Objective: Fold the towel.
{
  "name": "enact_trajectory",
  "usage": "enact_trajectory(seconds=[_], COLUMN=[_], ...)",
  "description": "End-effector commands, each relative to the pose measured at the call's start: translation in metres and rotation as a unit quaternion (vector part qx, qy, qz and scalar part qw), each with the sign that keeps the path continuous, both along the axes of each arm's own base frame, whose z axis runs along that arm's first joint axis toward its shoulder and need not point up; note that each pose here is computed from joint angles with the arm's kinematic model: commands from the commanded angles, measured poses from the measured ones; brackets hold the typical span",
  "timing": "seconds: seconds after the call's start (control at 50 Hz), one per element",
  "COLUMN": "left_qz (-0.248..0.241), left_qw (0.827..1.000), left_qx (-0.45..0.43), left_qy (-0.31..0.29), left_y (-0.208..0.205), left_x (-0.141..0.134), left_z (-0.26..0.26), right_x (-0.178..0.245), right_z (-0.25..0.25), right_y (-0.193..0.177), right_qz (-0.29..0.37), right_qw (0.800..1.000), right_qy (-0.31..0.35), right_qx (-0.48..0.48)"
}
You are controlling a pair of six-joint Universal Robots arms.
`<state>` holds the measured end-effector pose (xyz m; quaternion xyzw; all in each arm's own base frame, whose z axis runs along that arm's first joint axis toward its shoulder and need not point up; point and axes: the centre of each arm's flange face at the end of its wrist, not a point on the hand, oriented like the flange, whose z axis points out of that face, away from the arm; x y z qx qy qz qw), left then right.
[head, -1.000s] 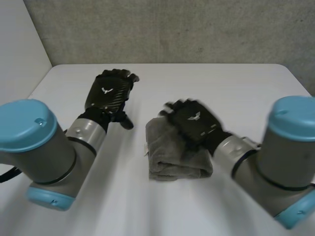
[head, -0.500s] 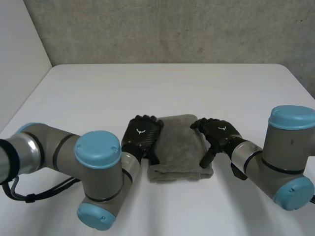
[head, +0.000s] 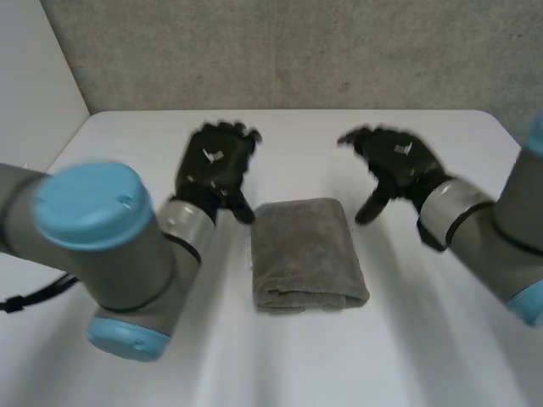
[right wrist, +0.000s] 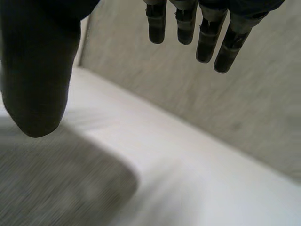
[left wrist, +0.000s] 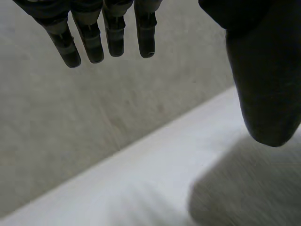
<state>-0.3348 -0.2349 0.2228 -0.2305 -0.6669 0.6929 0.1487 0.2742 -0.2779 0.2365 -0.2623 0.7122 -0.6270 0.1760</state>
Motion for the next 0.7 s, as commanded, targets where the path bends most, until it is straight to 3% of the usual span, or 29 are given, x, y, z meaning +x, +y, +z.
enact_trajectory(seconds=[0.02,0.12,0.24,0.7], left_qz=[0.060,0.094,0.118,0.118], left_qw=[0.998,0.995,0.991,0.991], left_qx=[-0.021,0.012,0.027,0.030], left_qy=[0.022,0.032,0.052,0.051], left_y=[-0.013,-0.020,-0.033,-0.031], left_x=[0.034,0.050,0.063,0.063], left_z=[0.055,0.065,0.071,0.069], right_x=[-0.020,-0.027,-0.027,-0.028], right_z=[0.061,0.071,0.066,0.062], right_y=[-0.011,-0.014,-0.012,-0.012], right_qz=[-0.108,-0.148,-0.146,-0.148], right_qw=[0.991,0.985,0.986,0.986], right_qy=[-0.019,-0.021,-0.017,-0.014], right_qx=[-0.078,-0.090,-0.082,-0.072])
